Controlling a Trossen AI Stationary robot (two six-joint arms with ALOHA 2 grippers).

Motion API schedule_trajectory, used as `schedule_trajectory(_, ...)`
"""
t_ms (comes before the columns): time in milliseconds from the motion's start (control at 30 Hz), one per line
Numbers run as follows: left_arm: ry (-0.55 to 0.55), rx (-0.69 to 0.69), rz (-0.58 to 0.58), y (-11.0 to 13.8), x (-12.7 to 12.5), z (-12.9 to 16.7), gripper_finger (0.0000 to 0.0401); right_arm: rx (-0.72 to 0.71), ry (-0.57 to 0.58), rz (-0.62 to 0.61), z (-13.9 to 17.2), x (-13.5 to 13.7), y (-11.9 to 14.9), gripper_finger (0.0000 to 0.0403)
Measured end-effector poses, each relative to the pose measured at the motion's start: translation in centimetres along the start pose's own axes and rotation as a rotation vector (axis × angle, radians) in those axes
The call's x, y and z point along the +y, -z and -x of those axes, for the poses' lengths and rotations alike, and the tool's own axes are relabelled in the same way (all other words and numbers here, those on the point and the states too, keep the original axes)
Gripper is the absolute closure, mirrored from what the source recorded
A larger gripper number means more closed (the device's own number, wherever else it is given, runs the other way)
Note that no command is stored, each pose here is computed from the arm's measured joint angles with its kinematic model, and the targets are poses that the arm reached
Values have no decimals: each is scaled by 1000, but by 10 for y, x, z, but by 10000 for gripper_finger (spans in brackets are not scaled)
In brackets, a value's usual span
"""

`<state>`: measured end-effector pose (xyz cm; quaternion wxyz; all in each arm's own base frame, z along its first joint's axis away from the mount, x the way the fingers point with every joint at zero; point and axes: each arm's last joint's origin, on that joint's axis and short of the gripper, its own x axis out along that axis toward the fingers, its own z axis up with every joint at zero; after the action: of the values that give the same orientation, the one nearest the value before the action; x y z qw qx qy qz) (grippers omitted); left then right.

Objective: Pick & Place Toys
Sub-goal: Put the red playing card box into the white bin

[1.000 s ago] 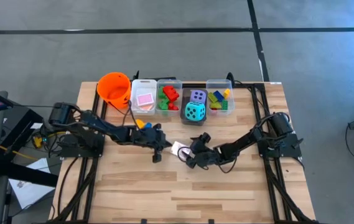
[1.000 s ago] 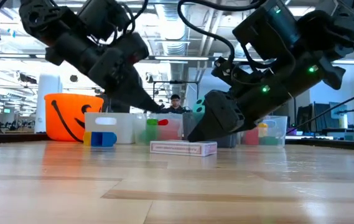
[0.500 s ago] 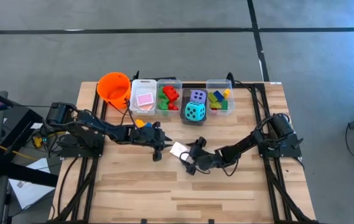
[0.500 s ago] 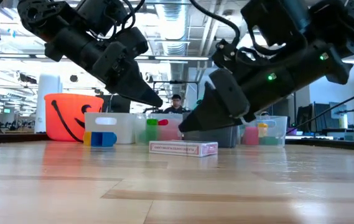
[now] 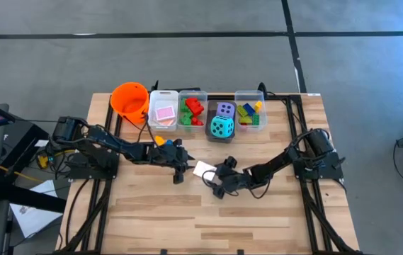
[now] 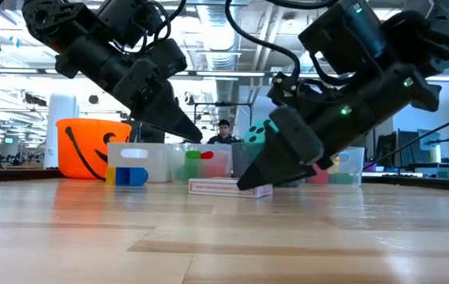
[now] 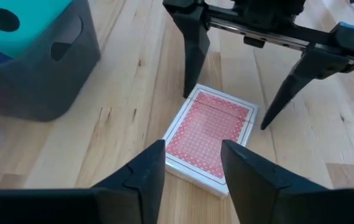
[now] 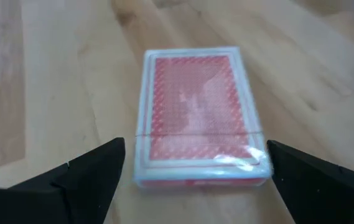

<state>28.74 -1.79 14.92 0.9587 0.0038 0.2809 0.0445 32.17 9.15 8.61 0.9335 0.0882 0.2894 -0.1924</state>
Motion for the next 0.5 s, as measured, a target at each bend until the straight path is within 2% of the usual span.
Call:
schedule_trajectory(133, 0, 0, 0, 0, 0, 0, 245, 48, -31, 16, -2, -2, 2, 23)
schedule_trajectory(367, 0, -1, 1, 0, 0, 0, 247, 70, -10, 15, -5, -9, -1, 24)
schedule_trajectory(500, 0, -1, 1, 0, 0, 0, 247, 72, 1, 4, -6, -12, -2, 44)
